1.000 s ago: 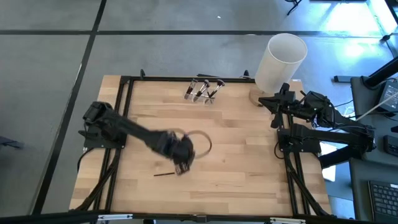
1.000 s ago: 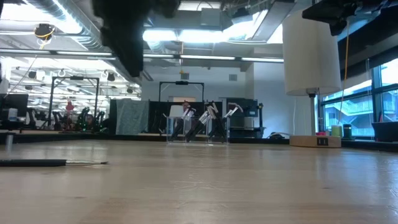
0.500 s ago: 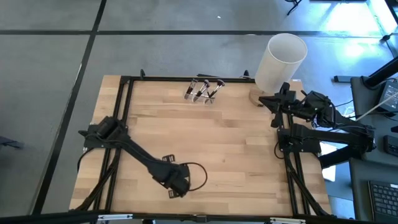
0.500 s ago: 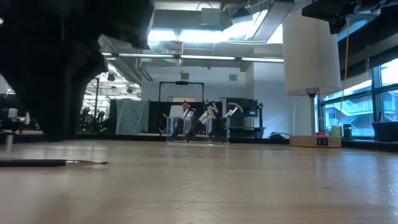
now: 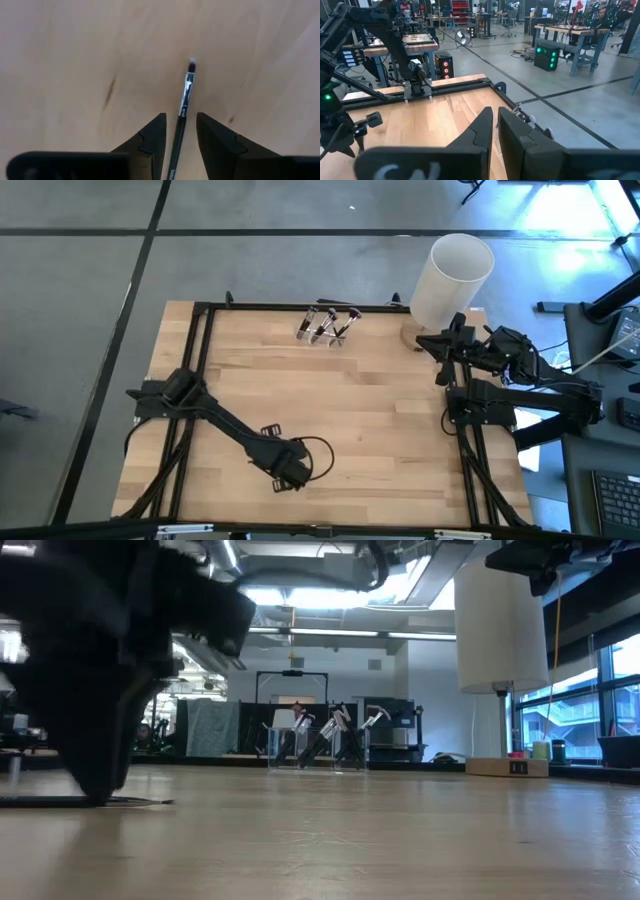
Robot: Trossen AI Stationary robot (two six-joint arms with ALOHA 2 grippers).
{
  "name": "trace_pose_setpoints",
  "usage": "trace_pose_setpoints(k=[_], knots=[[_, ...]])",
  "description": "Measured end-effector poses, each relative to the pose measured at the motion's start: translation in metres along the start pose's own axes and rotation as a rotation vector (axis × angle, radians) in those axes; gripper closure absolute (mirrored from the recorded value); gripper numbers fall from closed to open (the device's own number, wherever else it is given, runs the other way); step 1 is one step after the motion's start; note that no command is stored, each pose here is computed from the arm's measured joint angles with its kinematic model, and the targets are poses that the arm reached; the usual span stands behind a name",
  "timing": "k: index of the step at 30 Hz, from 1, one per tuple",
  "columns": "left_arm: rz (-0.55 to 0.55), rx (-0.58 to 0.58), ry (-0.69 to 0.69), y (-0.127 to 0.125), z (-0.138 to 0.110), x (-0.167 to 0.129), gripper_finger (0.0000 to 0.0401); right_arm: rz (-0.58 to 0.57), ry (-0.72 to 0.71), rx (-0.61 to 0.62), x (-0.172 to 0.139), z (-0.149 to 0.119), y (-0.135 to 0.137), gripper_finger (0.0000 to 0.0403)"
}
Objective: Pick & Place Makeup Brushes
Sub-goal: Put the eyeshadow brush into the transparent organizer
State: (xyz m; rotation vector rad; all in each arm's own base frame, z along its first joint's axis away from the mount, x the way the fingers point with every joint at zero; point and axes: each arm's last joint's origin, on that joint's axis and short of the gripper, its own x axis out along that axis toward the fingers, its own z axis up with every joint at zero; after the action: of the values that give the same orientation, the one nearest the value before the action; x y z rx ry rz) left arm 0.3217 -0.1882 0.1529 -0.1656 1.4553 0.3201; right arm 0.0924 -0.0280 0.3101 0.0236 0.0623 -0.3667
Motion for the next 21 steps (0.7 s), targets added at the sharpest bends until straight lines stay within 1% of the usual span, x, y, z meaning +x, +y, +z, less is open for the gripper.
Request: trace_pose_setpoints(k=[2,8,10,17,21], knots=[[0.006,0.017,0.021,-0.002,-0.001,0.007,0.0301,0.000,0.004,0.000,0.000,0.000,0.000,0.0373],[0.016,0.046,0.050,-0.004,-0.002,0.015,0.0316,0.000,0.003,0.000,0.000,0.000,0.000,0.0373],[0.015,0.059,0.049,-0.004,-0.001,0.016,0.0328,0.000,0.003,0.000,0.000,0.000,0.000,0.0373],[0.024,0.043,0.046,0.000,0.003,0.017,0.0380,-0.001,0.002,0.003,0.000,0.000,0.000,0.0373],[0.036,0.026,0.034,0.003,0.006,0.017,0.0390,-0.001,0.002,0.003,0.000,0.000,0.000,0.0373]])
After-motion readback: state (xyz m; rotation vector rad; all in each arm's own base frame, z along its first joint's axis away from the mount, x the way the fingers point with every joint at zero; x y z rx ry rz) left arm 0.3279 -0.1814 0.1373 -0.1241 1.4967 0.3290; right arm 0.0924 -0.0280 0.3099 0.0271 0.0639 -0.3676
